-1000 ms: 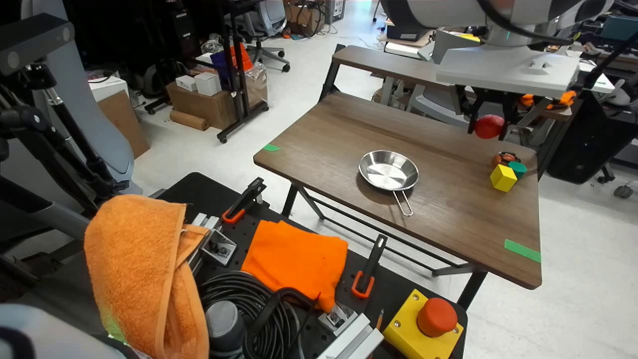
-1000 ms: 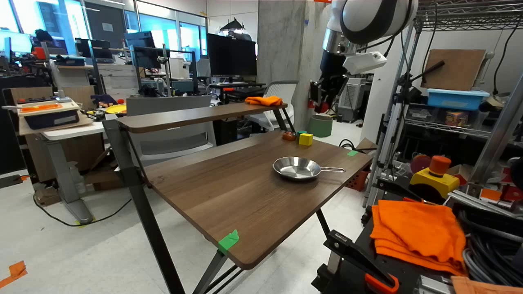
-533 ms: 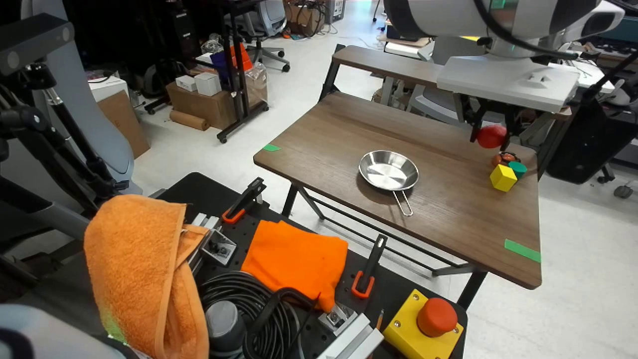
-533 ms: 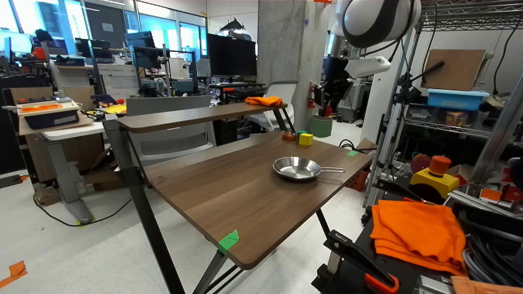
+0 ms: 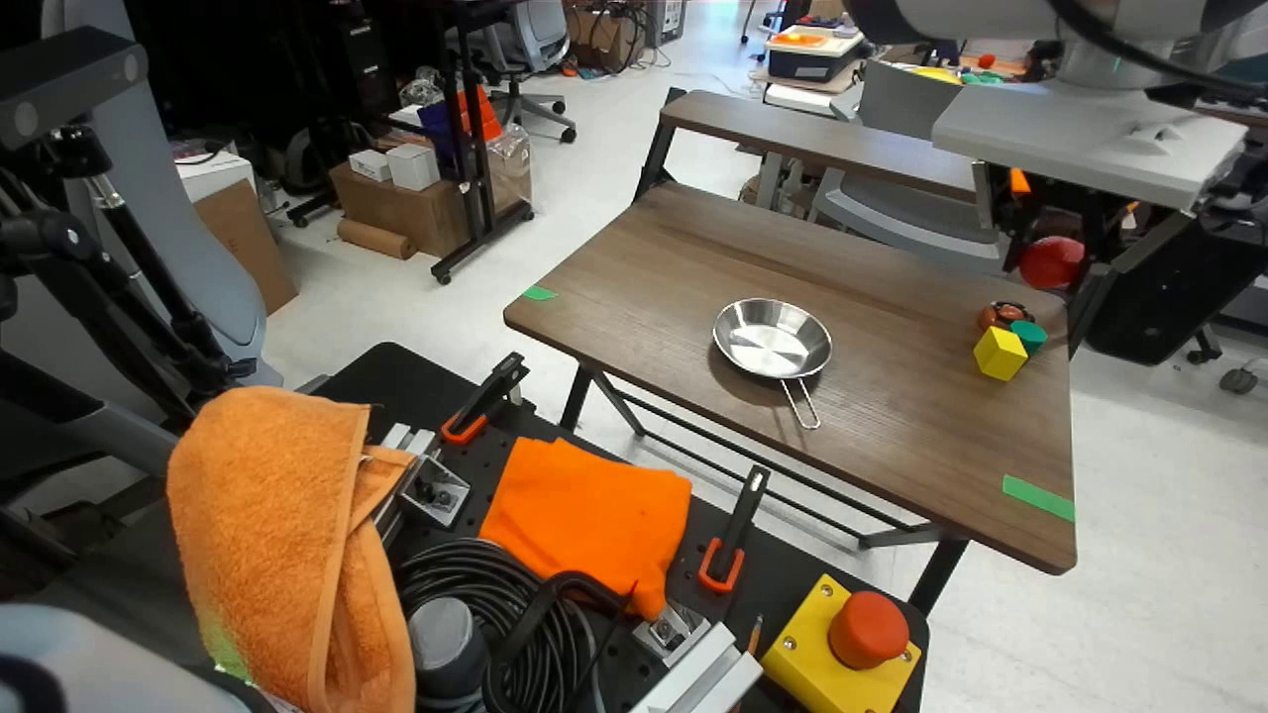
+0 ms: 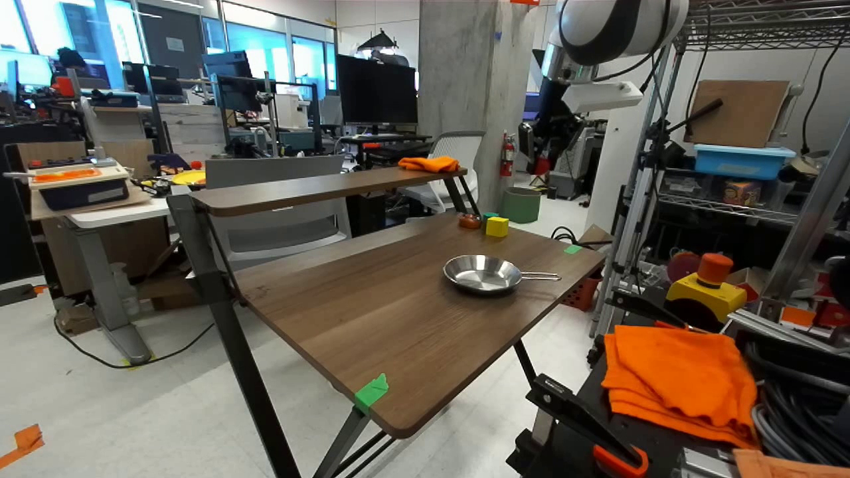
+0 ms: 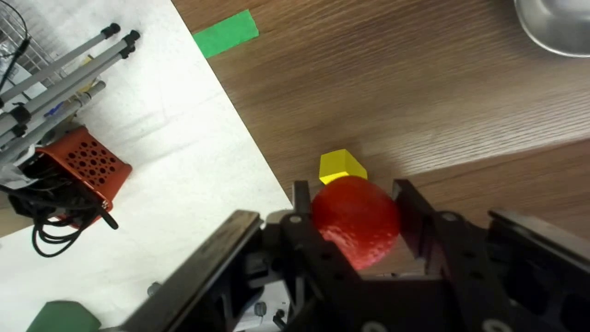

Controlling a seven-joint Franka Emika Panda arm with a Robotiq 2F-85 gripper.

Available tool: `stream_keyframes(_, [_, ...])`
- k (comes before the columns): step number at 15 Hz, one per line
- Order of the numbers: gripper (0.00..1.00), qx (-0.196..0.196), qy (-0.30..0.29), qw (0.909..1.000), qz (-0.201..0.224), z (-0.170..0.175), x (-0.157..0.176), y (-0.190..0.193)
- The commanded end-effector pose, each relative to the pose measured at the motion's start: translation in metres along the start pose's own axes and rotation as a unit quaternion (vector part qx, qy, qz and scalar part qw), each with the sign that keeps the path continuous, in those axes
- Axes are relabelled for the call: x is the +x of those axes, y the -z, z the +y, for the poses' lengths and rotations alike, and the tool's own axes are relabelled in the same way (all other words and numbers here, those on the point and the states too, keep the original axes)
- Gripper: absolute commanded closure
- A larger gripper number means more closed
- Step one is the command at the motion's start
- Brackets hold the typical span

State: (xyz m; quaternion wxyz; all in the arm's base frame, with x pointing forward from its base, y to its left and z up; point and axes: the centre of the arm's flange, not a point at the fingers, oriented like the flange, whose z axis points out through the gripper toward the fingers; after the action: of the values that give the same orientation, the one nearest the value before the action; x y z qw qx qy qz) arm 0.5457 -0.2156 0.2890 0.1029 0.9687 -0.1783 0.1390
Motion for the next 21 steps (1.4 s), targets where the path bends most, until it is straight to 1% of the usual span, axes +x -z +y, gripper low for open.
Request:
stream_keyframes(1, [0.78,-0.005,-0.048,0.9983,-0.032,0.019,0.034,-0.009])
stream_keyframes(5, [0.78,-0.029,-0.084,0.9934,-0.073,0.036,0.057,-0.024])
stream_keyframes(9, [0.78,-0.059,-0.112,0.9864,-0.105,0.053,0.073,-0.053])
stream_keyframes(12, [0.78,-0.064,-0.114,0.9833,-0.127,0.058,0.08,-0.07])
stream_keyframes(13, [0.78,-0.056,-0.111,0.983,-0.134,0.057,0.081,-0.072])
stream_keyframes(17, [0.78,0.0,-0.102,0.9833,-0.151,0.045,0.079,-0.07])
stream_keyframes(18, [0.78,0.031,-0.099,0.981,-0.164,0.044,0.079,-0.07])
stream_keyframes(19, [0.78,0.046,-0.101,0.978,-0.177,0.042,0.079,-0.072])
stream_keyframes(20, [0.78,0.054,-0.099,0.976,-0.186,0.04,0.078,-0.073])
stream_keyframes(21, [0.78,0.055,-0.096,0.9739,-0.198,0.039,0.078,-0.075])
